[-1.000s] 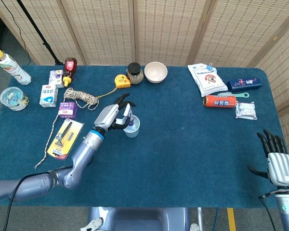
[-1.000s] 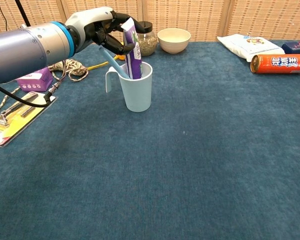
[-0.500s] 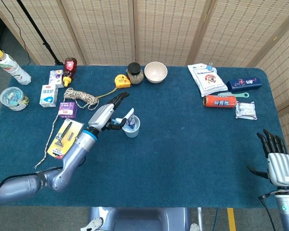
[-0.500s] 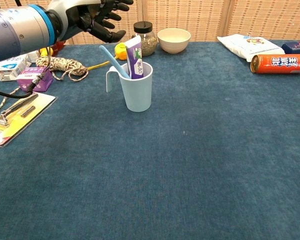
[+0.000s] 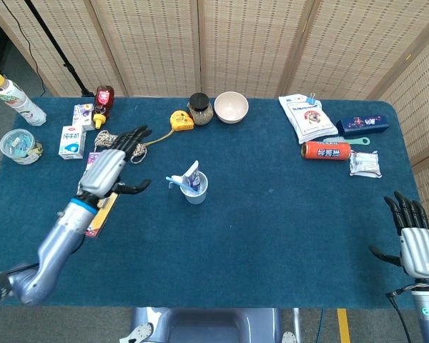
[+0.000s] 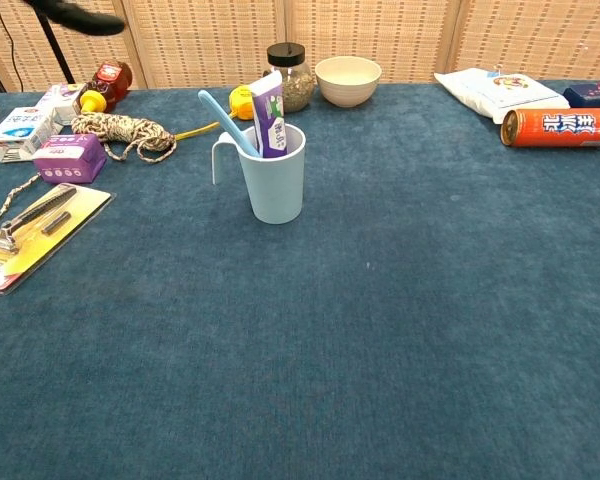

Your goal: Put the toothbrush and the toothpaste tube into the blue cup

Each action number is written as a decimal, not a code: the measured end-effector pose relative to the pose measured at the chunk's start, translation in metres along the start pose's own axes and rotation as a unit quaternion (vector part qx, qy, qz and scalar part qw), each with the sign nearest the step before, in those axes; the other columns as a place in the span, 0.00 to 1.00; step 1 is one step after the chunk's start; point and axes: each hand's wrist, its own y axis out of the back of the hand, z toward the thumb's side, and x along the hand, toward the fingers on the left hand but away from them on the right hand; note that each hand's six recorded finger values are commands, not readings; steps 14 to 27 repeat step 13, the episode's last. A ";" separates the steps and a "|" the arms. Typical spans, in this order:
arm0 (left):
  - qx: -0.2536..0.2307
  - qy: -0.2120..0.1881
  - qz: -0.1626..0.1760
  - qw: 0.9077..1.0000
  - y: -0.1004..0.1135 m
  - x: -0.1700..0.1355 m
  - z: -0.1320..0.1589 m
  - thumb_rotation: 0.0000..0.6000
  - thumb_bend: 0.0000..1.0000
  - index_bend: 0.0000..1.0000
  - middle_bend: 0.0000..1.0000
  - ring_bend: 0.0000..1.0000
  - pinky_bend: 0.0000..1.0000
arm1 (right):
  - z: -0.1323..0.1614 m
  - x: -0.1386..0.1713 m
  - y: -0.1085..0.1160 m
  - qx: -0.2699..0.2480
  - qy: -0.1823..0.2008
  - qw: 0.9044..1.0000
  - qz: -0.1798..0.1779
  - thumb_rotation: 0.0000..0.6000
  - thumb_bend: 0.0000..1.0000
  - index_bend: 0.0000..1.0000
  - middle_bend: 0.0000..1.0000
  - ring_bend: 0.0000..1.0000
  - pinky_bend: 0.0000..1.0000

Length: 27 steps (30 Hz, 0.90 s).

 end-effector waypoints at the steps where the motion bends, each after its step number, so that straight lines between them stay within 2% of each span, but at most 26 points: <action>1: 0.023 0.009 0.005 1.000 0.006 -0.011 -0.007 1.00 0.16 0.00 0.00 0.00 0.00 | 0.000 0.000 0.001 0.004 0.001 1.000 -0.002 1.00 0.00 0.00 0.00 0.00 0.00; 5: 0.093 0.062 0.027 0.993 0.018 -0.073 -0.045 1.00 0.14 0.00 0.00 0.00 0.00 | -0.001 0.001 0.004 0.033 0.002 0.999 -0.009 1.00 0.00 0.00 0.00 0.00 0.00; 11: 0.149 0.137 0.035 0.979 0.016 -0.164 -0.100 1.00 0.14 0.00 0.00 0.00 0.00 | 0.000 0.005 0.006 0.091 0.007 0.996 -0.007 1.00 0.00 0.00 0.00 0.00 0.00; 13: 0.156 0.155 0.045 0.974 0.018 -0.185 -0.115 1.00 0.14 0.00 0.00 0.00 0.00 | 0.004 0.006 0.006 0.092 0.012 0.996 -0.003 1.00 0.00 0.00 0.00 0.00 0.00; 27: 0.156 0.155 0.045 0.974 0.018 -0.185 -0.115 1.00 0.14 0.00 0.00 0.00 0.00 | 0.004 0.006 0.006 0.092 0.012 0.996 -0.003 1.00 0.00 0.00 0.00 0.00 0.00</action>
